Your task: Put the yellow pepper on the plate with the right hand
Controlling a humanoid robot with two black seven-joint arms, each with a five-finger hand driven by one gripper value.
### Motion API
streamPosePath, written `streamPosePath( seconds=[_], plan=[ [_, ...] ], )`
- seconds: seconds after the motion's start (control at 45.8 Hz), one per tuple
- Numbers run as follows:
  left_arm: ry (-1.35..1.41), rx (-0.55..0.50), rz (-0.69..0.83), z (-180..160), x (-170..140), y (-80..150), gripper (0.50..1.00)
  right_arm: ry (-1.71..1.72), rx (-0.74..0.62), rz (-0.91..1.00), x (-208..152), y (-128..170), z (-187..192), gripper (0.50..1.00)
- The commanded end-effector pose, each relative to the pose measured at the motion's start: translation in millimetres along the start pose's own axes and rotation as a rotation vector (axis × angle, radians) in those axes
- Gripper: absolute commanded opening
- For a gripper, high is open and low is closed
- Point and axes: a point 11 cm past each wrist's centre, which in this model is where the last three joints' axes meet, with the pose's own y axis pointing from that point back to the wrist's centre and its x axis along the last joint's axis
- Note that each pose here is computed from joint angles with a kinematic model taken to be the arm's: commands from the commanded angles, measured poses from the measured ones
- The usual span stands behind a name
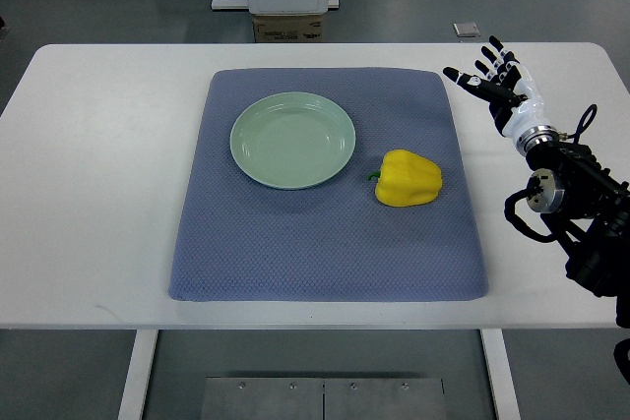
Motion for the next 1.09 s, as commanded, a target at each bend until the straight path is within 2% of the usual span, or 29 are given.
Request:
streamPosePath(
  seconds=[0.0, 1.069],
  plan=[
    [0.0, 0.0, 0.0, 0, 0, 0, 1.0, 0.002, 0.003, -0.002, -1, -1, -2, 1.0],
    [0.0, 0.0, 0.0, 0, 0, 0, 1.0, 0.067, 0.009, -0.049, 3, 2, -12, 1.0]
  ],
)
